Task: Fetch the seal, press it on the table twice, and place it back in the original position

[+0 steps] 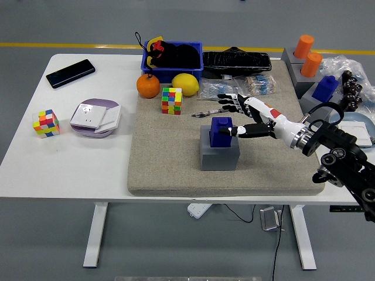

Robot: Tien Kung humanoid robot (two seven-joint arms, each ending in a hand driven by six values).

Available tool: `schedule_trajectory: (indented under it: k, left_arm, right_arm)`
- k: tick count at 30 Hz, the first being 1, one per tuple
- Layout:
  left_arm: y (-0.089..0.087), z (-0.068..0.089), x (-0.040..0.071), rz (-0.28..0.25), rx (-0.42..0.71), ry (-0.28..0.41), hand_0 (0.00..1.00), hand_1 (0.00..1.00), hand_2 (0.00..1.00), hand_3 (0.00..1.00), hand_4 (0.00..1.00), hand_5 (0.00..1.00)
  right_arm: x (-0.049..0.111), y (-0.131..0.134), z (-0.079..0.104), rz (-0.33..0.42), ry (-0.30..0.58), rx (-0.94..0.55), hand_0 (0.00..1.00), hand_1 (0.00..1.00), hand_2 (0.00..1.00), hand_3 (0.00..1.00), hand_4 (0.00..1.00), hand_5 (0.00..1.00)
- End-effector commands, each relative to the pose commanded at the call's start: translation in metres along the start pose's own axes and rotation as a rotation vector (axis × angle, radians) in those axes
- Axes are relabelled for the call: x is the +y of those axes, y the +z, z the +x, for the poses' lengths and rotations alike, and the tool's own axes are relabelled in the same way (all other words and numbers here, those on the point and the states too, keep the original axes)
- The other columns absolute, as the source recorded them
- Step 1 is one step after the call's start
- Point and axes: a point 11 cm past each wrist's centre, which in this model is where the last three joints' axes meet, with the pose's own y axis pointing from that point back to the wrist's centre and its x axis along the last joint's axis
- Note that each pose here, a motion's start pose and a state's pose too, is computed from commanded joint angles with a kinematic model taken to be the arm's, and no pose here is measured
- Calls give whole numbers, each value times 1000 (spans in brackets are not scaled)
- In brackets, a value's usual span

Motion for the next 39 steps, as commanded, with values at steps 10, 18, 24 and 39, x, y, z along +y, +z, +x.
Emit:
schedule_trajectory:
  k: [10,18,24,39]
  left_arm:
    - [1,1,0,-4,8,1,724,696,682,751,698,247]
    - [-1,2,0,2,11,4,724,696,682,750,699,248]
    - [2,0,0,-8,12,-2,724,696,682,750,700,247]
    - [-2,3,0,-1,10,8,725,695,682,750,699,247]
  right_arm:
    - [34,19,36,-65,89,4,998,998,998,998,998,634]
    - [76,43,79,-104,269,-60,998,998,998,998,998,741]
    - [109,62,101,-203,335,-38,997,959,953,956,998,733]
    - [168,107,112,-401,418,-66,949,915,883,880,998,603]
